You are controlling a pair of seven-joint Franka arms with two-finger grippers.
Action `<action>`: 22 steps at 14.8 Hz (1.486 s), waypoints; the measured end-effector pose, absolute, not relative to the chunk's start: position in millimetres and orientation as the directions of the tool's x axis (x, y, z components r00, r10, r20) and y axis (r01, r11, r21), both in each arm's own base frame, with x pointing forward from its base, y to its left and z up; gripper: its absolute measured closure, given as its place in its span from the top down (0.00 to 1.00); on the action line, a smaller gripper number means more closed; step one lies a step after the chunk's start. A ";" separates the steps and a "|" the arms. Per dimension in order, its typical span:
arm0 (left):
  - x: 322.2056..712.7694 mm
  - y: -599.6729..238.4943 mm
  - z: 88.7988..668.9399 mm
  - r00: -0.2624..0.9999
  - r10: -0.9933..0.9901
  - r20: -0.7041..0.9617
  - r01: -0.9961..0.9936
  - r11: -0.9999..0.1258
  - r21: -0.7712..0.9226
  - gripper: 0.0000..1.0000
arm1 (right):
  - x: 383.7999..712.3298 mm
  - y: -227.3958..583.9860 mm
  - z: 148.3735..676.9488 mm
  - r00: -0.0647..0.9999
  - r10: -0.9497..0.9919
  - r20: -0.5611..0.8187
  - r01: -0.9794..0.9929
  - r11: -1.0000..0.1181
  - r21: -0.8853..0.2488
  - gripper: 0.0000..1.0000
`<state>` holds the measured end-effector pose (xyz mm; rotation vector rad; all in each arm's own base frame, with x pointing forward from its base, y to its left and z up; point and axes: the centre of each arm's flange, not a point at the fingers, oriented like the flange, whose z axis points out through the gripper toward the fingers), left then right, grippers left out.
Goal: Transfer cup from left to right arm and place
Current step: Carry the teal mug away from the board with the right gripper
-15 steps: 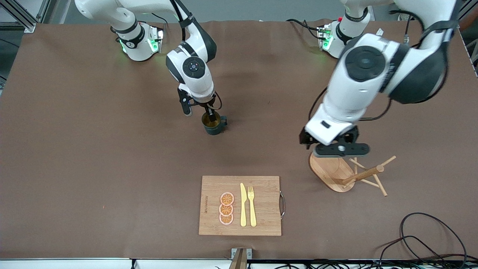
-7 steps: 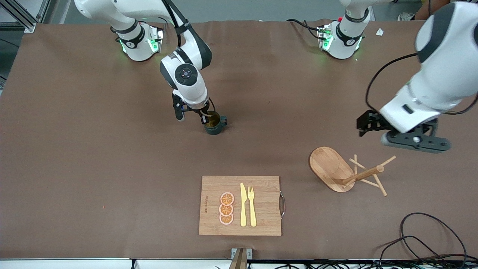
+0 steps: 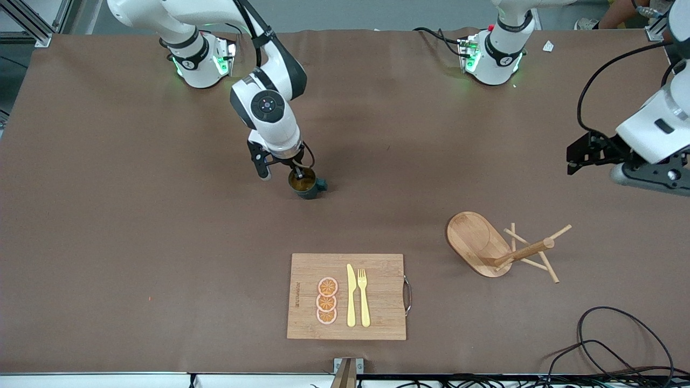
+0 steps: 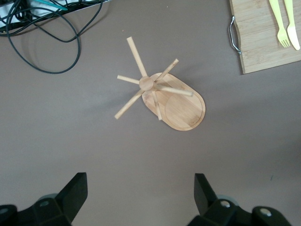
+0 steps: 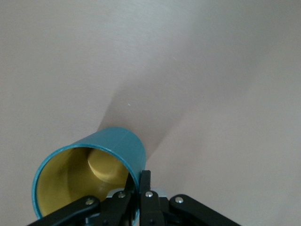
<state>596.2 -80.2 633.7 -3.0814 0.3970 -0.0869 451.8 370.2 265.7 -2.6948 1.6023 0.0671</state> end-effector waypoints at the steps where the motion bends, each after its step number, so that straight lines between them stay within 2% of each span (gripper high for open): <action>1: 589.3 -77.1 639.5 0.968 -0.246 0.054 -0.244 -0.969 -0.036 1.00 | 457.4 363.4 268.4 0.545 -0.837 -0.042 -0.838 -0.546 0.011 0.05; 7: 553.7 -51.9 663.0 0.990 -0.139 0.021 -0.139 -0.990 0.002 1.00 | 504.6 282.8 286.4 0.891 -0.449 -0.069 -0.449 -0.893 0.015 0.05; 9: 544.2 -50.3 669.5 0.996 -0.088 0.011 -0.088 -0.996 0.006 1.00 | 521.3 241.7 294.7 0.954 -0.286 -0.090 -0.286 -0.958 0.012 0.05; 12: 534.3 -52.2 677.6 0.996 -0.089 0.018 -0.089 -0.996 0.006 1.00 | 543.4 167.0 305.4 0.992 -0.028 -0.121 -0.030 -0.999 -0.016 0.05; 15: 530.6 -52.7 679.2 0.996 -0.082 0.020 -0.082 -0.997 0.006 1.00 | 561.1 84.7 308.8 0.966 0.234 -0.108 0.229 -0.972 -0.061 0.05; 17: 531.0 -52.3 677.3 0.998 -0.064 0.018 -0.064 -0.998 0.007 1.00 | 565.8 38.6 308.3 0.909 0.406 -0.090 0.399 -0.913 -0.086 0.05; 19: 531.6 -50.7 675.8 0.998 -0.053 0.018 -0.053 -0.999 0.007 1.00 | 567.6 -0.3 308.6 0.811 0.582 -0.060 0.574 -0.812 -0.105 0.05; 22: 533.3 -41.3 675.4 0.999 -0.035 0.023 -0.036 -0.999 0.007 1.00 | 568.8 -40.5 310.6 0.583 0.813 -0.009 0.808 -0.580 -0.106 0.05</action>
